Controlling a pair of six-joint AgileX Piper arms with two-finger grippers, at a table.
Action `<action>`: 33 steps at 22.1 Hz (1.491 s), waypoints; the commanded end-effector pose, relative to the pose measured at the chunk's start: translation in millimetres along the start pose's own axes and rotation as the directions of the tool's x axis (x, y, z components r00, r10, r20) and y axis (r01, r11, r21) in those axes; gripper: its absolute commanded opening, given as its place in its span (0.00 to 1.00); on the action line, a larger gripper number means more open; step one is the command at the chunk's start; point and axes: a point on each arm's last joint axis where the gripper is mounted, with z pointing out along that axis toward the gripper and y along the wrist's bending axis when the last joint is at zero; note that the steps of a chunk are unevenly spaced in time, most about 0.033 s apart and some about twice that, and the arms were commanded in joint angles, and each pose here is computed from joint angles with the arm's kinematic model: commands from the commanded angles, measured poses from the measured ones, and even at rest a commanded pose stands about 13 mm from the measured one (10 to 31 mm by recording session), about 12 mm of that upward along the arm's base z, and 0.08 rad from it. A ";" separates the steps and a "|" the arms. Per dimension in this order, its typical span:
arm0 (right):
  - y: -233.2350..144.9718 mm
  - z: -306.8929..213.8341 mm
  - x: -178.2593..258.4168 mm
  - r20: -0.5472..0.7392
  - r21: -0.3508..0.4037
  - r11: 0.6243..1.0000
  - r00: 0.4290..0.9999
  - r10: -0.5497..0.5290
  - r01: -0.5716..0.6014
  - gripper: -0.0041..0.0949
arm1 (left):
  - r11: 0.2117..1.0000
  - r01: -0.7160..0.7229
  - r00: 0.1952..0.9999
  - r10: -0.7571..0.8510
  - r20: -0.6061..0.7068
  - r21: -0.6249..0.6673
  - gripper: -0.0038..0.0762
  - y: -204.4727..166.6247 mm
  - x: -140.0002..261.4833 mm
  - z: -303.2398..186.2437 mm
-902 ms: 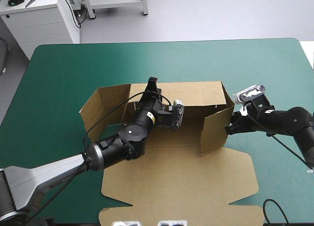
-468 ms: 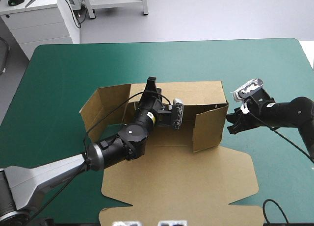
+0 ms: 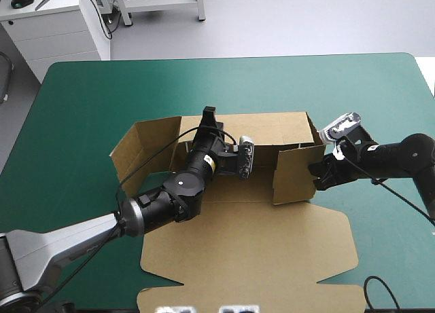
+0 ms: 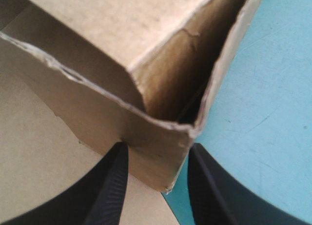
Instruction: Fold the box
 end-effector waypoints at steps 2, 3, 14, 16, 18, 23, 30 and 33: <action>0.3 -5.7 -17.2 0.125 -0.008 1.000 0.992 0.020 -0.020 0.42 | 0.996 0.089 0.996 -0.089 0.019 0.011 0.04 4.9 -2.1 -6.6; -1.0 -2.1 -17.9 0.128 -0.015 1.000 0.992 0.011 -0.009 0.42 | 0.996 0.092 0.996 -0.092 0.019 0.011 0.04 4.9 -2.1 -6.6; -11.2 46.3 -36.2 0.193 0.101 0.994 0.981 0.020 -0.040 0.21 | 0.997 0.069 0.997 -0.069 0.020 -0.020 0.04 8.2 -2.0 -6.8; -6.9 50.5 -37.7 0.188 0.088 0.996 0.982 0.013 -0.030 0.04 | 0.997 0.056 0.998 -0.055 0.021 -0.050 0.04 10.9 -2.0 -6.9; -5.2 51.1 -38.1 0.188 0.082 0.996 0.982 0.012 -0.028 0.04 | 0.997 0.037 0.999 -0.036 0.020 -0.064 0.04 12.1 -2.0 -6.9; -5.7 51.2 -37.7 0.185 0.083 0.995 0.982 0.039 -0.055 0.04 | 0.997 0.029 0.999 -0.027 0.020 -0.070 0.05 12.7 -2.0 -7.0; -9.2 51.2 -35.2 0.164 0.117 0.989 0.984 0.072 -0.092 0.04 | 0.996 0.045 0.999 -0.043 0.030 -0.082 0.38 12.3 -6.5 -9.9; -12.2 51.1 -32.9 0.144 0.148 0.982 0.985 0.093 -0.115 0.04 | 0.987 0.068 0.997 -0.061 0.053 -0.144 0.38 12.8 -20.8 -21.0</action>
